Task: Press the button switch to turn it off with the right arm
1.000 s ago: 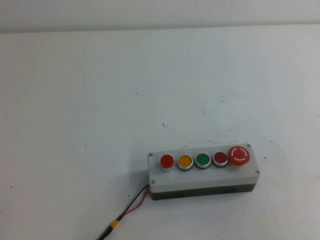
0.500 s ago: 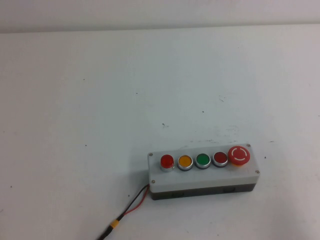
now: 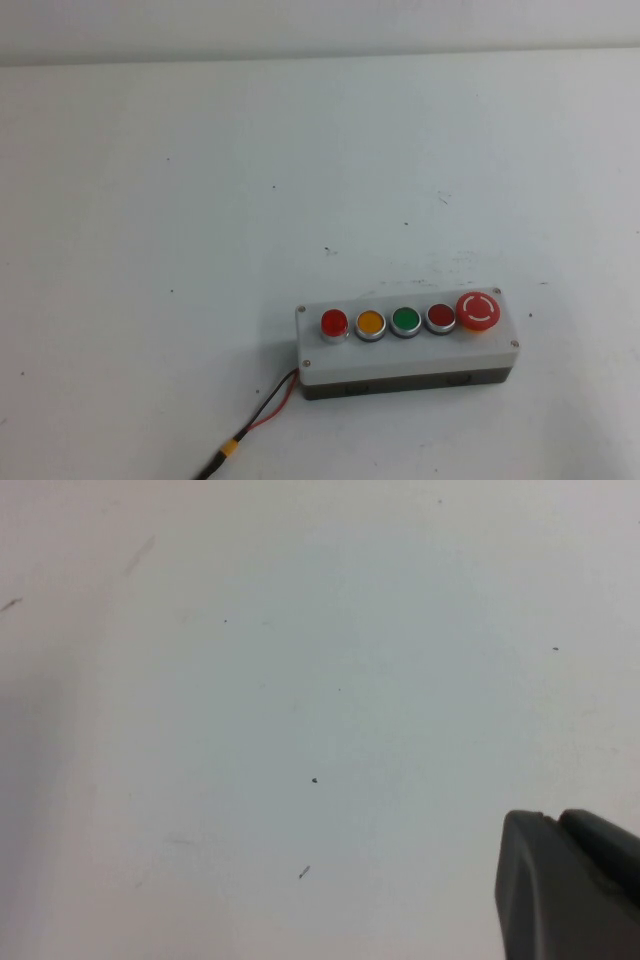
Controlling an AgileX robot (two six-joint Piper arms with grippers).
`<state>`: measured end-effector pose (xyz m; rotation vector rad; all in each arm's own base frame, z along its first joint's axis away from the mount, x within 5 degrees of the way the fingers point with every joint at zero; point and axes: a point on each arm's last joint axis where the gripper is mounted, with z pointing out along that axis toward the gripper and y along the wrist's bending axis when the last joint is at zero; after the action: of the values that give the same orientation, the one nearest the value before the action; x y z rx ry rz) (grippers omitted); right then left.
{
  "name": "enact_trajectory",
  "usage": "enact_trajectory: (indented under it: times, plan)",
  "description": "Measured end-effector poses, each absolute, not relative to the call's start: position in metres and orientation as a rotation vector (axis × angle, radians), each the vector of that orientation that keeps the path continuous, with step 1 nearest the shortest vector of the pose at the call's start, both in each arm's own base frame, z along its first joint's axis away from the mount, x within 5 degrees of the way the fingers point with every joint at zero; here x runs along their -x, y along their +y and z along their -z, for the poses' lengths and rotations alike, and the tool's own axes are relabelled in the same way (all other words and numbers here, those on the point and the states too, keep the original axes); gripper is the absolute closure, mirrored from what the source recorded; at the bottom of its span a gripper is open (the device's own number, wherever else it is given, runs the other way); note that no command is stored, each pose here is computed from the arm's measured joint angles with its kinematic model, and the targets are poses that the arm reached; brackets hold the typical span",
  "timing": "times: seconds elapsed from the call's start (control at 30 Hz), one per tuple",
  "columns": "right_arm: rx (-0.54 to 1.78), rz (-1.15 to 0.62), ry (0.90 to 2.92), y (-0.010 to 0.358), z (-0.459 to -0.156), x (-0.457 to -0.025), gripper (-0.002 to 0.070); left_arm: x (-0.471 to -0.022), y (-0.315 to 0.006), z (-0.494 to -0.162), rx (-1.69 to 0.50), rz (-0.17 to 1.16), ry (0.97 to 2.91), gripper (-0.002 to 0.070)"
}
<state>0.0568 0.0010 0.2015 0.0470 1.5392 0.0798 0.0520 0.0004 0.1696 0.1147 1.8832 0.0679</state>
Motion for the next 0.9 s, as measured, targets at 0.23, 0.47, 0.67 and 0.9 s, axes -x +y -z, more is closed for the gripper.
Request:
enact_trajectory:
  times: [0.23, 0.47, 0.67, 0.9]
  plan:
    - [-0.053, -0.087, 1.535, 0.001, -0.202, -0.057, 0.0692, -0.052, 0.0, -0.17, -0.115, -0.068, 1.883, 0.0677]
    - [0.028, -0.043, 1.602, 0.003, -0.196, -0.057, 0.0692, -0.052, 0.0, -0.17, -0.115, -0.068, 1.883, 0.0677]
    - [0.079, -0.062, 1.756, 0.007, -0.182, -0.055, 0.0692, -0.052, 0.0, -0.17, -0.115, -0.068, 1.883, 0.0677]
    - [0.044, -0.114, 1.825, 0.008, -0.176, -0.053, 0.0692, -0.052, 0.0, -0.17, -0.115, -0.068, 1.883, 0.0677]
